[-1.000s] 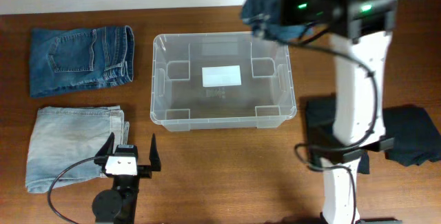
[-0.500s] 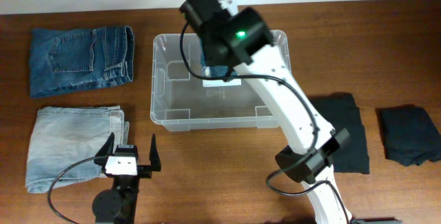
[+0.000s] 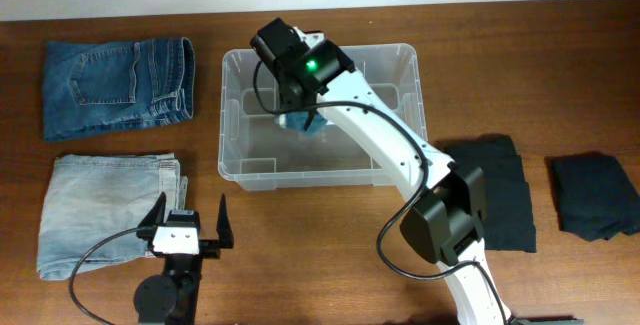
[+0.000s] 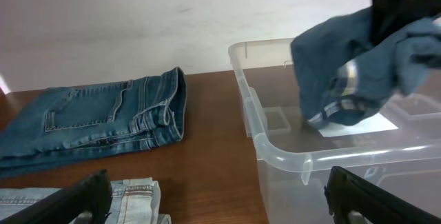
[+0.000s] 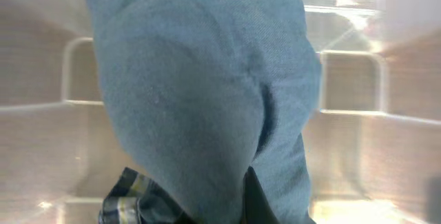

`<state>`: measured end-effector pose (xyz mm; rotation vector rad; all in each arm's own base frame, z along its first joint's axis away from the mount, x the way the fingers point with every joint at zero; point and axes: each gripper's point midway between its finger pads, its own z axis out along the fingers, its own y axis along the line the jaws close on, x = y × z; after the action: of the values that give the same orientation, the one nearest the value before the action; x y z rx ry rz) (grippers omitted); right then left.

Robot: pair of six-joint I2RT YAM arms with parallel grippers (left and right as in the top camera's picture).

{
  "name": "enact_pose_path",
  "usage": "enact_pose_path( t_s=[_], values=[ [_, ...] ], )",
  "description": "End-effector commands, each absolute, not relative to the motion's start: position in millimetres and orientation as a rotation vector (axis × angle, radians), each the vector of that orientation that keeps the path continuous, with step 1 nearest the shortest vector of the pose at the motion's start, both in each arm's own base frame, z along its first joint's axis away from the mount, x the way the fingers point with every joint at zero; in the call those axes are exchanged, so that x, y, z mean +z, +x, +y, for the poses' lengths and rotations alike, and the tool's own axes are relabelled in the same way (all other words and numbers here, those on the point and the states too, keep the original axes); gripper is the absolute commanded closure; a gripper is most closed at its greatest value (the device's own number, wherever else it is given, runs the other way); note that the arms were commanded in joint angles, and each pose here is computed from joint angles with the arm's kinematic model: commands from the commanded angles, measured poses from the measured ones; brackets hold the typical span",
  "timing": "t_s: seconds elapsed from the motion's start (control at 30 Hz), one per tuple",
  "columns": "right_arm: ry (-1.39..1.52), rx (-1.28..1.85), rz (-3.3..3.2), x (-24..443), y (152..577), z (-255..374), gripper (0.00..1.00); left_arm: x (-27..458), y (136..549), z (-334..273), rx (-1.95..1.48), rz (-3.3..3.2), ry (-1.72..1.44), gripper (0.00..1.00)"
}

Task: Pack container
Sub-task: 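Lift the blue-grey garment and carry it over the clear bin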

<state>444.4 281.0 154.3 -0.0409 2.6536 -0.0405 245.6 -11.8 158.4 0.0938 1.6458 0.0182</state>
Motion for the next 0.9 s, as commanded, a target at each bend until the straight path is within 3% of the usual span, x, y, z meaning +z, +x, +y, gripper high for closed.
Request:
enact_pose_path(
  t_s=[0.0, 0.2, 0.27, 0.37, 0.63, 0.77, 0.87],
  values=[
    [-0.047, 0.033, 2.665, 145, 440, 294, 0.96, 156, 246, -12, 0.027, 1.646, 0.105, 0.01],
    [-0.104, 0.044, 2.665, 126, 430, 314, 0.94, 156, 246, -12, 0.027, 1.646, 0.105, 0.00],
    [-0.126, 0.061, 2.658, 124, 426, 324, 0.85, 156, 246, -12, 0.027, 1.646, 0.105, 0.01],
    [-0.173, 0.123, 2.660, 122, 417, 344, 0.81, 156, 246, -12, 0.027, 1.646, 0.105, 0.00],
    [-0.243, 0.153, 2.646, 122, 410, 359, 0.30, 156, 246, -12, 0.027, 1.646, 0.105, 0.01],
    [-0.296, 0.102, 2.613, 128, 417, 352, 0.26, 156, 246, -12, 0.027, 1.646, 0.105, 0.00],
    [-0.252, 0.071, 2.575, 142, 430, 337, 0.30, 156, 246, -12, 0.027, 1.646, 0.105, 0.00]
  ],
)
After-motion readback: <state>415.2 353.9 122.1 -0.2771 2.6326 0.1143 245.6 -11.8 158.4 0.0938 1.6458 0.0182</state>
